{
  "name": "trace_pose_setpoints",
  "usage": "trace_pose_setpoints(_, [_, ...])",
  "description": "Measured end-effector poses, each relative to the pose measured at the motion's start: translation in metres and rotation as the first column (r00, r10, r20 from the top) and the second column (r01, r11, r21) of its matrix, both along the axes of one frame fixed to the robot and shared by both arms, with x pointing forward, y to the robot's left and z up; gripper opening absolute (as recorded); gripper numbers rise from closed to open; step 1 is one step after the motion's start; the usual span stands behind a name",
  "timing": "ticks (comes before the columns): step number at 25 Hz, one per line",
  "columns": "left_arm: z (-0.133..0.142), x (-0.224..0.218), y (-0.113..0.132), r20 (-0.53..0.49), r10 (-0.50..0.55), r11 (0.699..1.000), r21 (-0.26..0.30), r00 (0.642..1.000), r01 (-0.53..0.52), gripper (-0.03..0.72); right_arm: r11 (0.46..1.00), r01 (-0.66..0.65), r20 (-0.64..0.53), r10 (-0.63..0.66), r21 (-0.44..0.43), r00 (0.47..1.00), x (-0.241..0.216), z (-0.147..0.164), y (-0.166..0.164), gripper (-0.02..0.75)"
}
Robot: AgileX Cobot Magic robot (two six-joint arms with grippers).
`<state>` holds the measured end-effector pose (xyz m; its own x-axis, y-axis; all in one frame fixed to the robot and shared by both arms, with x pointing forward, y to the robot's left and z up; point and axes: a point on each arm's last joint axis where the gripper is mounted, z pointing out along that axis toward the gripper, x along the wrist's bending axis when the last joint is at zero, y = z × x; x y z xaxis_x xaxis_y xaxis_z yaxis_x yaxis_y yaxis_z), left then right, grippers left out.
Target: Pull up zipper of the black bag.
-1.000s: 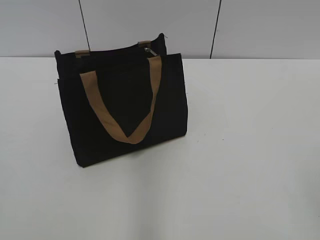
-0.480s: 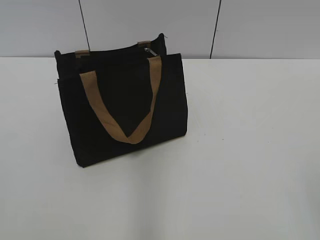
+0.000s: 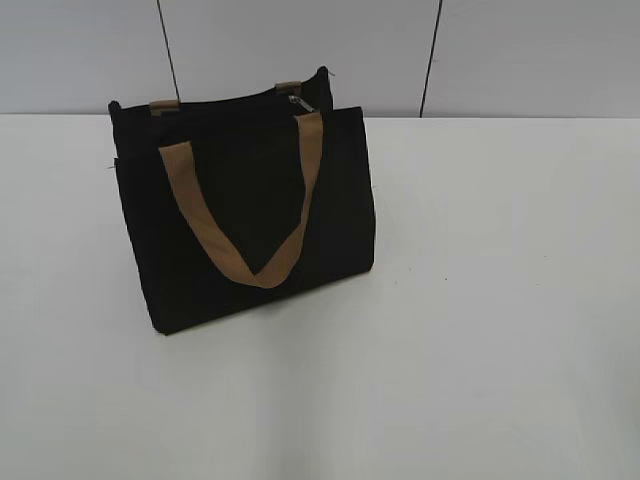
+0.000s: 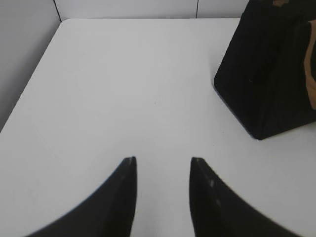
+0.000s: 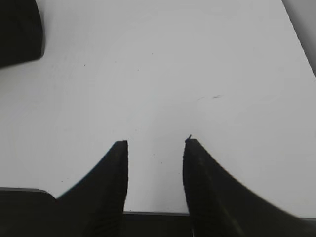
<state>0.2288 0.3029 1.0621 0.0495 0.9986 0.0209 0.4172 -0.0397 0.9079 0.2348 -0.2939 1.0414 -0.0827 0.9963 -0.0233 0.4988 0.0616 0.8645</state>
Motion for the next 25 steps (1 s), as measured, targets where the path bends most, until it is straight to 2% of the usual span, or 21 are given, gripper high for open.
trace_pose_setpoints(4, [0.0, 0.0, 0.0, 0.0, 0.0, 1.0, 0.0, 1.0, 0.0, 0.27, 1.0, 0.0, 0.0, 0.0, 0.0, 1.0, 0.0, 0.0, 0.0, 0.288])
trace_pose_setpoints(6, [0.0, 0.0, 0.0, 0.0, 0.0, 1.0, 0.0, 1.0, 0.0, 0.306, 1.0, 0.0, 0.0, 0.0, 0.0, 1.0, 0.0, 0.0, 0.0, 0.288])
trace_pose_setpoints(7, [0.0, 0.0, 0.0, 0.0, 0.0, 1.0, 0.0, 1.0, 0.0, 0.342, 1.0, 0.0, 0.0, 0.0, 0.0, 1.0, 0.0, 0.0, 0.0, 0.288])
trace_pose_setpoints(10, [0.0, 0.0, 0.0, 0.0, 0.0, 1.0, 0.0, 1.0, 0.0, 0.52, 1.0, 0.0, 0.0, 0.0, 0.0, 1.0, 0.0, 0.0, 0.0, 0.288])
trace_pose_setpoints(12, [0.0, 0.0, 0.0, 0.0, 0.0, 1.0, 0.0, 1.0, 0.0, 0.587, 1.0, 0.0, 0.0, 0.0, 0.0, 1.0, 0.0, 0.0, 0.0, 0.288])
trace_pose_setpoints(14, [0.0, 0.0, 0.0, 0.0, 0.0, 1.0, 0.0, 1.0, 0.0, 0.599, 1.0, 0.0, 0.0, 0.0, 0.0, 1.0, 0.0, 0.0, 0.0, 0.288])
trace_pose_setpoints(25, [0.0, 0.0, 0.0, 0.0, 0.0, 1.0, 0.0, 1.0, 0.0, 0.566, 1.0, 0.0, 0.0, 0.0, 0.0, 1.0, 0.0, 0.0, 0.0, 0.288])
